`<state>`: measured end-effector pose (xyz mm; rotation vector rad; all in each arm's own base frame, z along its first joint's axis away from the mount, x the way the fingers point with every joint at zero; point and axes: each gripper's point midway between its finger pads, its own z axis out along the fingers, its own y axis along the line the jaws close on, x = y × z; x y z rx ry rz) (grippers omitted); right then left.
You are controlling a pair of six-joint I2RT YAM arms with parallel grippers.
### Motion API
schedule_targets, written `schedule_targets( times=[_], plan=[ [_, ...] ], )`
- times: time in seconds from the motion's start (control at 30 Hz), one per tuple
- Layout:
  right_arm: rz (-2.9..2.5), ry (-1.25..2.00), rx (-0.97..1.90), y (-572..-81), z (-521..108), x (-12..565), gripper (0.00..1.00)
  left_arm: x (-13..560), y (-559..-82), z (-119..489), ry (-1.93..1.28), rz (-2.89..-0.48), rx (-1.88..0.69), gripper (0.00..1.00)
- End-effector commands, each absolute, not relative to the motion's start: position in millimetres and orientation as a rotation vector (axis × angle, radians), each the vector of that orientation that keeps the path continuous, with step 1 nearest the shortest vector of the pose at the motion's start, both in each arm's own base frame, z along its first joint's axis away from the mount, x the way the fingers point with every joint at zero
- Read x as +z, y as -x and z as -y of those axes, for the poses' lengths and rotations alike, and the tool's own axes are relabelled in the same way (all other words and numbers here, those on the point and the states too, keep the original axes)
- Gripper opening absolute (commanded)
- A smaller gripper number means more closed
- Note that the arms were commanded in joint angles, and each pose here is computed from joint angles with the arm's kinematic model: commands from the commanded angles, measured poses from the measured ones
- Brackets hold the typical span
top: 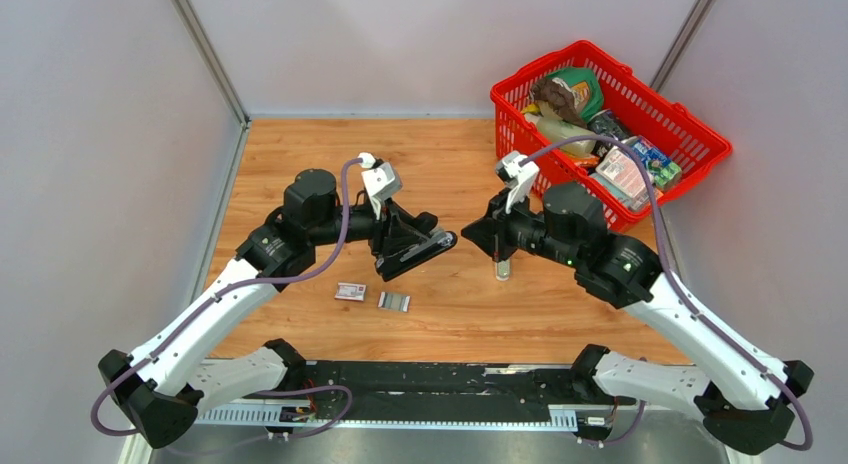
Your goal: Unload the staples from the stapler
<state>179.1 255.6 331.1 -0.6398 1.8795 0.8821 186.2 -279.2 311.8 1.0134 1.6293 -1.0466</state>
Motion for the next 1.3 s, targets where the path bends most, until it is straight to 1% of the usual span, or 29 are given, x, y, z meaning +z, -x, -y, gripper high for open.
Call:
schedule_targets(
  times=[0.0,0.23,0.43,0.6,0.93,1.27],
  plan=[
    [-1.801,0.488,0.9,-206,-270,358,0.0,343,-197,282,-0.936,-1.53,-1.03,0.0],
    [-1.776,0.378,0.937,-226,-285,358,0.0,338,-201,286,-0.926,-1.542,-1.042,0.0],
    [-1.811,0.358,0.956,-234,-300,350,0.0,337,-204,285,-0.91,-1.549,-1.031,0.0],
    [-1.835,0.318,0.917,-242,-304,340,0.0,340,-205,285,-0.894,-1.534,-1.031,0.0],
    [-1.87,0.335,0.928,-234,-318,326,0.0,346,-209,284,-0.85,-1.512,-1.027,0.0],
    [-1.966,0.302,0.9,-231,-316,286,0.0,359,-215,282,-0.777,-1.465,-1.021,0.0]
  ],
)
